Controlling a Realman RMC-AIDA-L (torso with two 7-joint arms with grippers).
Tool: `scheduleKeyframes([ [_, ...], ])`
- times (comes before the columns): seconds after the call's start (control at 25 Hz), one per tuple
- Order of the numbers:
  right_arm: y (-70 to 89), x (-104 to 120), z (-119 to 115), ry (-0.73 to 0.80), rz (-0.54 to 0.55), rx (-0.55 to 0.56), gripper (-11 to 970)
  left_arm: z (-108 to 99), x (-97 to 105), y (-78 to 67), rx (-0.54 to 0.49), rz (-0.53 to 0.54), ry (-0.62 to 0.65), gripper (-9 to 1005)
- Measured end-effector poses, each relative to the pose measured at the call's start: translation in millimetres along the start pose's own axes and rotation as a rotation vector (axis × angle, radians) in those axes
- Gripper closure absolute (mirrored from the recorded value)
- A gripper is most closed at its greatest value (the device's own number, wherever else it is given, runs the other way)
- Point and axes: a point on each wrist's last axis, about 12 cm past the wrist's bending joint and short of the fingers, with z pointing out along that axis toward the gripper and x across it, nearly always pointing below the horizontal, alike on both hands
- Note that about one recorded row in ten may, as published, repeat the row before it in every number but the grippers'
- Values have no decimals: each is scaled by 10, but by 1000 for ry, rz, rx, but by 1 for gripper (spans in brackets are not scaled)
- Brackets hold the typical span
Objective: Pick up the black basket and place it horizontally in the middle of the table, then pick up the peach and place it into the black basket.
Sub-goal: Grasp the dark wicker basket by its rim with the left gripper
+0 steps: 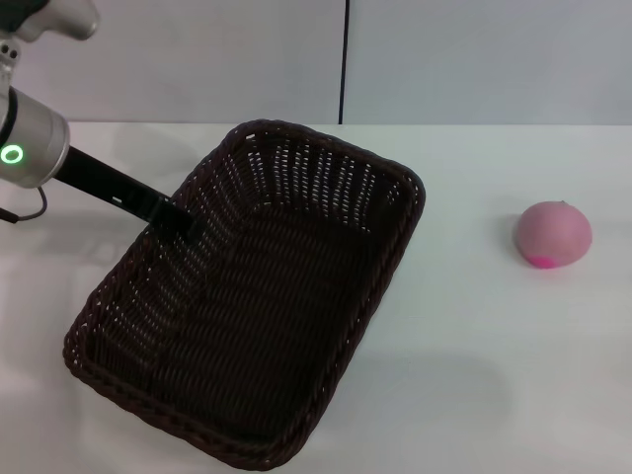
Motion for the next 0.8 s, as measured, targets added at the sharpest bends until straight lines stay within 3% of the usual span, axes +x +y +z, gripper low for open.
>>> scheduleKeyframes([
  [0.24,4,-1,13,0,0,-2,481,26,-9,-36,1,18,19,233],
  [0.48,0,1,15,2,-1,1,482,20,-22,-41,-1,30,17,635],
  [0.8,-11,11,20,11,4,11,482,25,-52,-80,-5,62,25,733],
])
